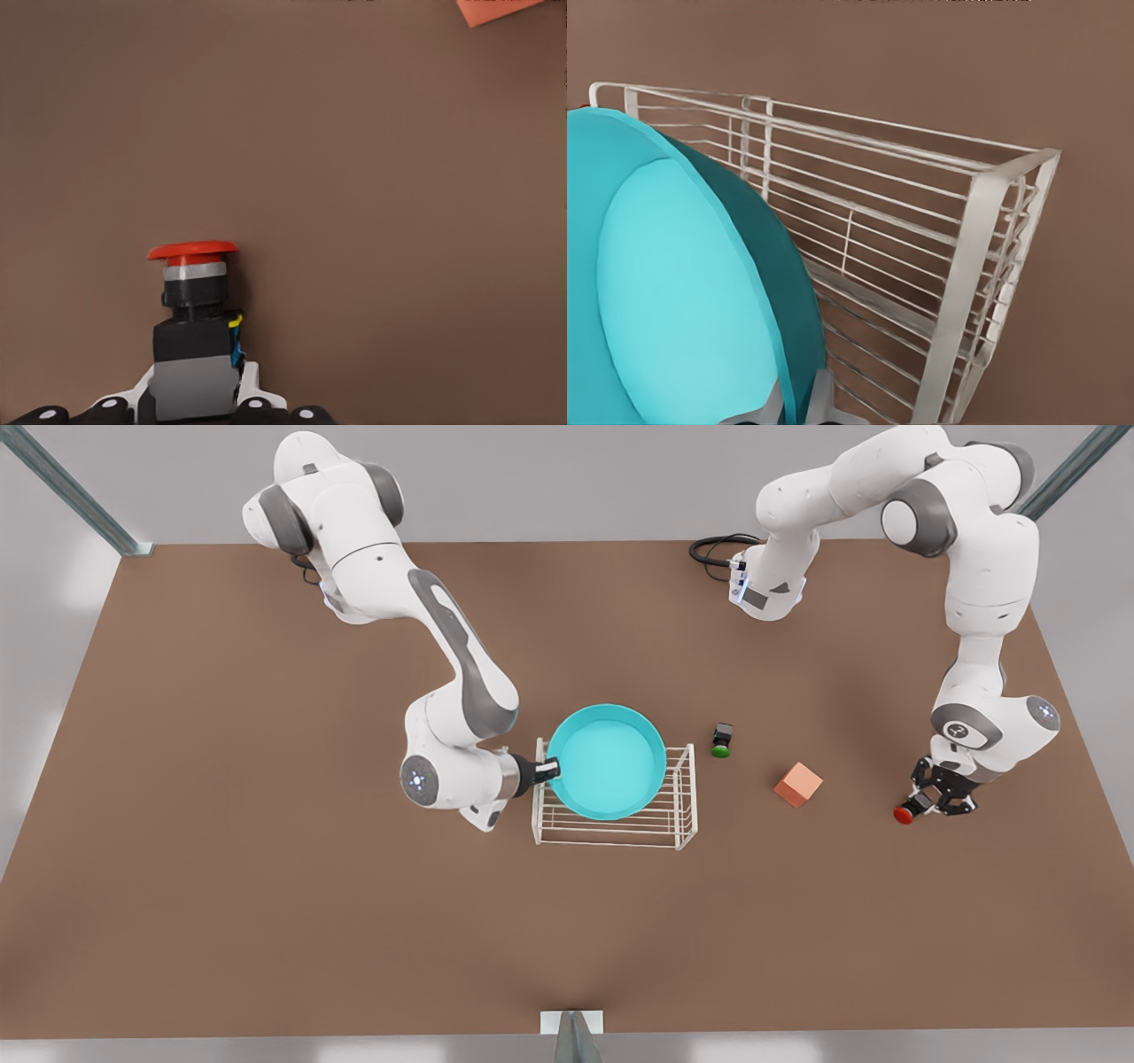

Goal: Place the plate on the shelf with right arm and place the red button switch in the plate with left arm

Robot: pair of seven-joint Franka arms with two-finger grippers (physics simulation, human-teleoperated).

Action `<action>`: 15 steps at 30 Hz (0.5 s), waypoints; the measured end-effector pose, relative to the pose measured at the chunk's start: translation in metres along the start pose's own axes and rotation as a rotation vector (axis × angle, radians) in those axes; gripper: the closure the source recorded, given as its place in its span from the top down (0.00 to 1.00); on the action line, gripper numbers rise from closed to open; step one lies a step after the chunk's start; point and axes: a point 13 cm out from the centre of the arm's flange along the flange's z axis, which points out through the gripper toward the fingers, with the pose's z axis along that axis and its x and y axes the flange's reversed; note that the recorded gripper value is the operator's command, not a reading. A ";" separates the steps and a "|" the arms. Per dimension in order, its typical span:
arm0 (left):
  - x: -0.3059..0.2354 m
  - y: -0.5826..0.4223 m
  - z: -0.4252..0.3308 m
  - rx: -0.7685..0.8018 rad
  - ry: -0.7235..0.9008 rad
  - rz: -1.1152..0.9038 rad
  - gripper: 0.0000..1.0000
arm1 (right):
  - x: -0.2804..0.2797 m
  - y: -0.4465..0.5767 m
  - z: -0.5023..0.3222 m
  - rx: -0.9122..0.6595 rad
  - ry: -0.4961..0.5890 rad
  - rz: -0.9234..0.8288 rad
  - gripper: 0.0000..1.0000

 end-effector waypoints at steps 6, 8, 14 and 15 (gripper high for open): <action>-0.011 0.018 -0.022 -0.040 -0.010 0.024 0.36 | -0.013 0.003 -0.018 -0.009 -0.069 0.064 1.00; -0.024 0.032 -0.037 -0.063 -0.022 0.039 0.36 | -0.016 0.007 -0.107 -0.011 -0.158 0.071 1.00; -0.142 0.082 -0.122 -0.143 -0.058 0.203 0.36 | 0.028 -0.178 -0.325 0.369 -0.272 0.205 1.00; -0.174 0.088 -0.142 -0.150 -0.060 0.250 0.36 | 0.045 -0.219 -0.333 0.437 -0.241 0.236 1.00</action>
